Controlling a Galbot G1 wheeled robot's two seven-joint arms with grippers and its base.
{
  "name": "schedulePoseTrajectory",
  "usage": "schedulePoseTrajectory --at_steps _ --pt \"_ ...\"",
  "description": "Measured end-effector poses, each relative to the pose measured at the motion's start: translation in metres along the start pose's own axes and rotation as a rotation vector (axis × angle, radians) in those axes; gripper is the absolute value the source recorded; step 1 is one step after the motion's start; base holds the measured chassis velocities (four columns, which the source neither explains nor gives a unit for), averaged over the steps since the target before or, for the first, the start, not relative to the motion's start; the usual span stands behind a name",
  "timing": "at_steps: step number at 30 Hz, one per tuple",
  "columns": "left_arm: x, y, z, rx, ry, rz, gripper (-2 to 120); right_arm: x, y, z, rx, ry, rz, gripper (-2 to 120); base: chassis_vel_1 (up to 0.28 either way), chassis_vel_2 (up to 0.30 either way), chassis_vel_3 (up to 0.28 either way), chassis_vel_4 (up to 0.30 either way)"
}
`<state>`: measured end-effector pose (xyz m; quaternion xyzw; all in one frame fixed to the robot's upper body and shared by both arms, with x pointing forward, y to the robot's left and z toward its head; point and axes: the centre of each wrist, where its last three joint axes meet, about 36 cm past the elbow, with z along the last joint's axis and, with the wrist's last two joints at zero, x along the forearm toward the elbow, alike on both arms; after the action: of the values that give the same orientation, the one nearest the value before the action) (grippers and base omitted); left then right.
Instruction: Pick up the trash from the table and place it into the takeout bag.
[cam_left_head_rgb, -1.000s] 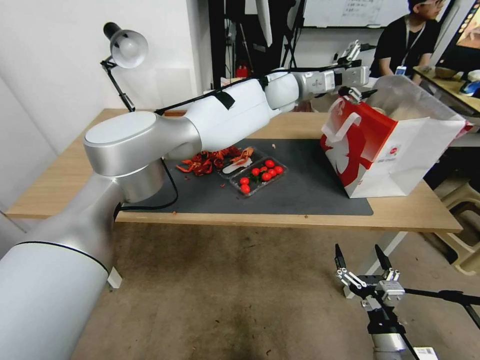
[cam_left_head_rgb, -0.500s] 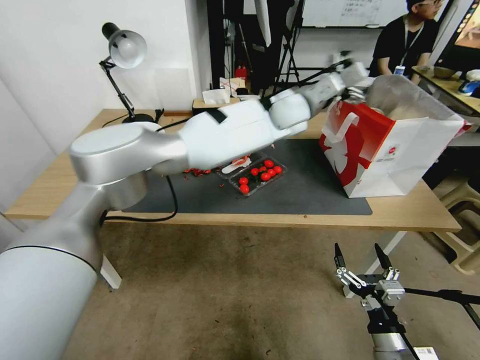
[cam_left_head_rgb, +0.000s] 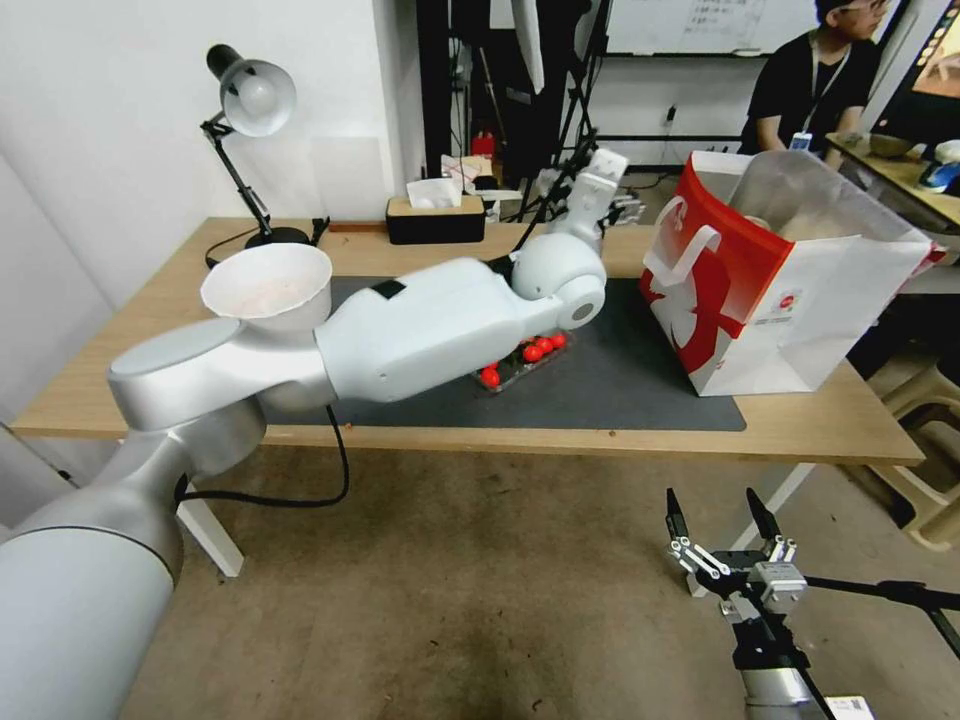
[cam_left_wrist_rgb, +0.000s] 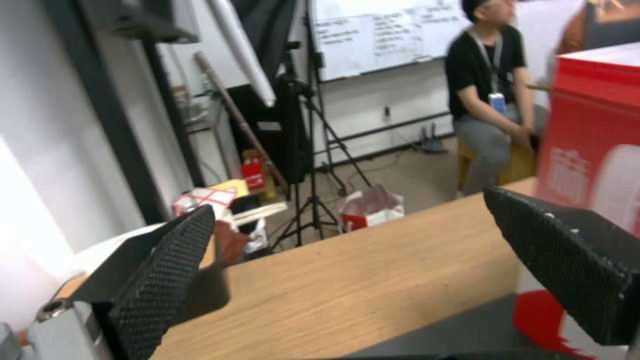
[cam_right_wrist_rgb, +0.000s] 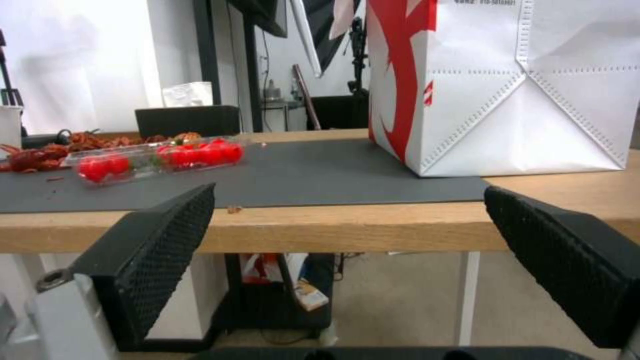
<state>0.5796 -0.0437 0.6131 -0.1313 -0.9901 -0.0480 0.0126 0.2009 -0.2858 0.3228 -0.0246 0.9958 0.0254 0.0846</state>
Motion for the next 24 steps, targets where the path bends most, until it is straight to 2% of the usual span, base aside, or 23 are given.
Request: schedulePoseTrajectory --at_steps 6,8,9,13,14,16,17,18,20,21,24 --pt "0.002 0.010 0.008 0.020 -0.020 -0.019 100 0.000 0.000 0.000 0.000 0.000 -0.002 100 0.000 0.000 0.000 0.000" --pt "0.006 0.023 0.017 0.047 -0.035 -0.039 100 0.000 0.000 0.000 0.000 0.000 -0.004 100 0.000 0.000 0.000 0.000" --pt "0.006 0.023 0.017 0.047 -0.035 -0.039 100 0.000 0.000 0.000 0.000 0.000 -0.004 100 0.000 0.000 0.000 0.000" --pt "0.023 0.056 0.040 0.089 -0.032 -0.077 100 -0.001 0.001 0.000 -0.001 -0.001 -0.010 100 0.000 0.000 0.000 0.000" --pt "0.023 0.056 0.040 0.089 -0.032 -0.077 100 -0.001 0.001 0.000 -0.001 -0.001 -0.010 100 0.000 0.000 0.000 0.000" --pt "0.032 0.079 0.052 0.120 -0.030 -0.111 100 -0.002 0.003 0.001 -0.006 0.000 -0.010 100 0.000 0.000 0.000 0.000" --pt "0.032 0.079 0.052 0.120 -0.030 -0.111 100 -0.002 0.003 0.001 -0.006 0.000 -0.010 100 0.000 0.000 0.000 0.000" --pt "0.037 0.095 0.062 0.130 -0.037 -0.136 100 -0.003 0.004 0.002 -0.007 0.002 -0.011 100 0.000 0.000 0.000 0.000" --pt "0.045 0.111 0.079 0.121 -0.055 -0.153 100 -0.004 0.004 0.002 -0.007 0.003 -0.015 100 0.000 0.000 0.000 0.000" --pt "0.045 0.111 0.079 0.121 -0.055 -0.153 100 -0.004 0.004 0.002 -0.007 0.003 -0.015 100 0.000 0.000 0.000 0.000" --pt "0.070 0.125 0.120 0.098 -0.083 -0.147 100 -0.008 0.002 0.002 -0.001 0.007 -0.025 100 0.000 0.000 0.000 0.000"
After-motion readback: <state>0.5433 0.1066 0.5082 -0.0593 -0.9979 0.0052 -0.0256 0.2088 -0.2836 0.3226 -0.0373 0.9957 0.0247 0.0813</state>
